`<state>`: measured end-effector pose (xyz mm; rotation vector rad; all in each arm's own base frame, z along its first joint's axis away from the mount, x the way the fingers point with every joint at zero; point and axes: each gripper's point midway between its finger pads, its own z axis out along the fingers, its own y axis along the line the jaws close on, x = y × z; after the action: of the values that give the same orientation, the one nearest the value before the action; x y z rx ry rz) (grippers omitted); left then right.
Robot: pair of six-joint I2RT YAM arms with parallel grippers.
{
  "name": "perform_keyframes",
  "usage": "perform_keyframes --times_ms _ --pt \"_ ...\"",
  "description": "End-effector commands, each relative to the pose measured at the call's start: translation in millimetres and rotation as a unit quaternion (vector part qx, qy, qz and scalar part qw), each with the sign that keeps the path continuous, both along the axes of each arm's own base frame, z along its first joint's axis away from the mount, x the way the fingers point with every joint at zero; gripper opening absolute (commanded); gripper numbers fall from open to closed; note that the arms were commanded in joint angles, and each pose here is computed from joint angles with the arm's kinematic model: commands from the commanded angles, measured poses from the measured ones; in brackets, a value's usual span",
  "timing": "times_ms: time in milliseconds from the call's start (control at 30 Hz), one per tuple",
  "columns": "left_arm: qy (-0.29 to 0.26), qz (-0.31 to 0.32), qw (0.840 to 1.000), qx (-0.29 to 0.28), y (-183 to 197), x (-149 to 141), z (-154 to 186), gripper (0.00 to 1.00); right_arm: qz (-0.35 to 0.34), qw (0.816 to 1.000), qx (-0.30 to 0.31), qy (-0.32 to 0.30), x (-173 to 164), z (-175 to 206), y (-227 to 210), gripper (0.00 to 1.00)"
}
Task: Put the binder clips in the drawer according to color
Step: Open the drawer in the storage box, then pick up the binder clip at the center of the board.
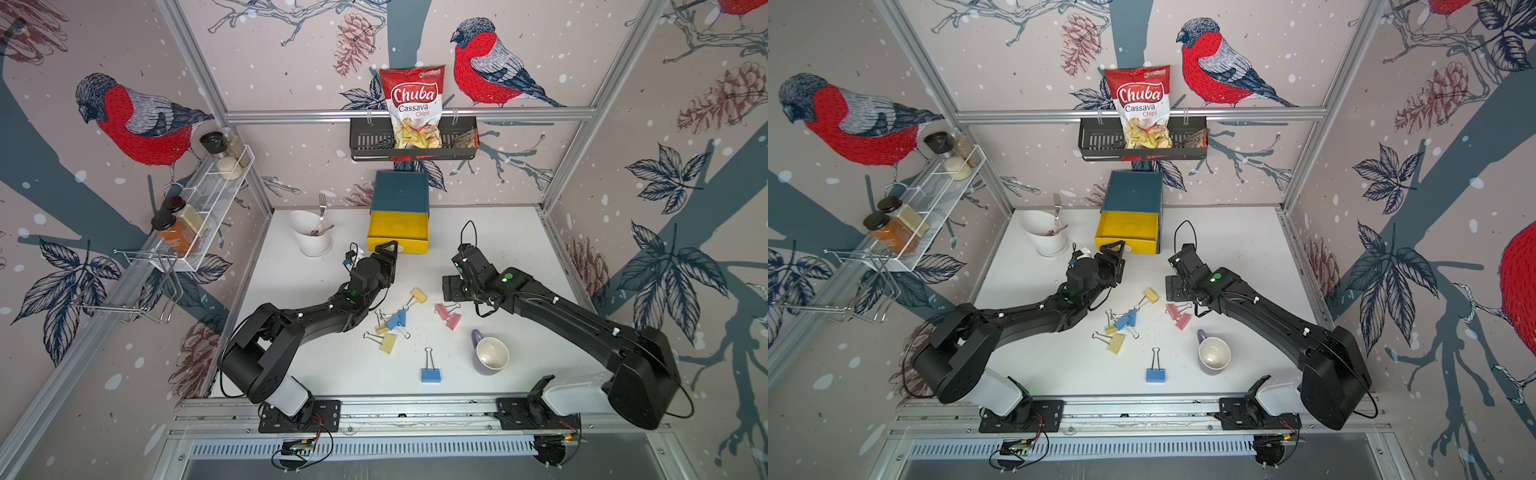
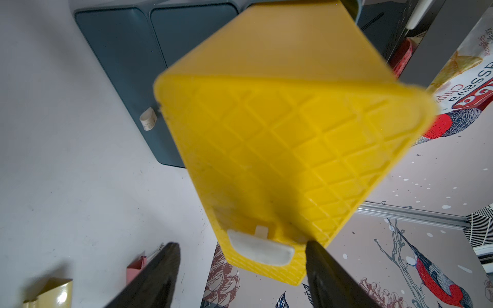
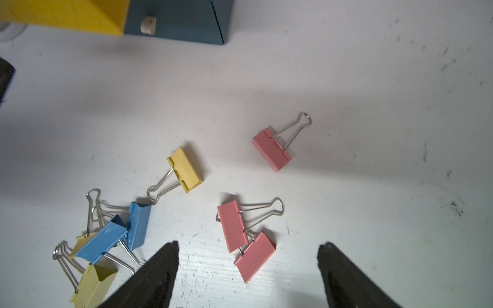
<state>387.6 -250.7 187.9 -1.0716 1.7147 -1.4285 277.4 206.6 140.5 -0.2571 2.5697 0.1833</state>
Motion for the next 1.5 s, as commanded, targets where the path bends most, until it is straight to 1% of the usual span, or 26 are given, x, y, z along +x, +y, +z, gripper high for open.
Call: perform_keyframes --times_ms 0,67,133,200,300,400,467,533,567,633,700,800,867,933,1033,1167,1333,1467 --pt "0.007 -0.012 1.0 0.014 -2.7 -4.6 0.1 0.81 -0.034 0.999 -0.016 0.02 -5.6 -10.4 -8.6 0.87" --pt "0.017 -0.013 1.0 0.023 -1.2 -7.4 -0.8 0.84 -0.069 0.997 -0.003 0.02 -1.7 -12.5 -10.1 0.87" --pt "0.028 -0.014 0.999 0.036 0.8 -12.1 -2.7 0.85 -0.119 0.992 0.024 0.017 6.0 -13.4 -12.5 0.87" --pt "0.049 -0.012 0.997 0.055 5.8 -19.3 -9.0 0.87 -0.156 0.985 0.069 0.022 15.8 -17.6 -9.6 0.87" --pt "0.076 -0.006 0.993 0.086 17.6 -33.1 -17.4 0.88 -0.207 0.971 0.113 0.035 33.8 -24.0 -4.8 0.86" --pt "0.094 -0.004 0.987 0.131 32.8 -49.8 -24.5 0.89 -0.235 0.961 0.138 0.052 51.9 -30.4 8.0 0.88" --pt "0.093 -0.01 0.981 0.168 43.6 -59.9 -25.4 0.9 -0.253 0.956 0.133 0.059 64.4 -35.2 12.6 0.88" --pt "0.09 -0.02 0.972 0.218 54.4 -69.8 -25.3 0.9 -0.278 0.952 0.118 0.057 75.1 -40.8 11.0 0.89" --pt "0.086 -0.028 0.964 0.25 60.2 -74.9 -24.3 0.9 -0.295 0.947 0.112 0.063 79.1 -45.5 8.4 0.89" --pt "0.077 -0.042 0.947 0.308 73.2 -85.5 -23.0 0.9 -0.313 0.94 0.109 0.077 83.4 -55.0 4.3 0.89" --pt "0.064 -0.065 0.928 0.362 85.9 -98.1 -23.5 0.91 -0.333 0.934 0.104 0.076 84.8 -60.1 -2.8 0.9" --pt "0.023 -0.114 0.903 0.413 94.1 -113.2 -18.2 0.92 -0.348 0.93 0.094 0.07 84.5 -62.9 -11.4 0.92" --pt "0.017 -0.13 0.889 0.438 104.3 -120.4 -18.4 0.93 -0.344 0.931 0.096 0.074 85.5 -67.3 -9.8 0.93" --pt "0.003 -0.149 0.882 0.448 109.5 -123.7 -18.1 0.93 -0.338 0.933 0.094 0.084 85.8 -73.8 -7.0 0.93" --pt "-0.012 -0.163 0.88 0.447 115.2 -121.8 -18.5 0.92 -0.34 0.932 0.085 0.09 84.0 -82.3 -7.3 0.93" --pt "-0.05 -0.187 0.872 0.449 106.0 -114.7 -21.2 0.92 -0.356 0.927 0.077 0.093 81.5 -93.0 -12.4 0.91" --pt "-0.076 -0.228 0.86 0.451 90.2 -112.1 -31.2 0.92 -0.35 0.929 0.068 0.097 85.1 -99.3 -4.9 0.9" --pt "-0.077 -0.242 0.856 0.451 84.4 -108.8 -33.3 0.92 -0.357 0.926 0.062 0.105 82.9 -109.7 -4.6 0.87"
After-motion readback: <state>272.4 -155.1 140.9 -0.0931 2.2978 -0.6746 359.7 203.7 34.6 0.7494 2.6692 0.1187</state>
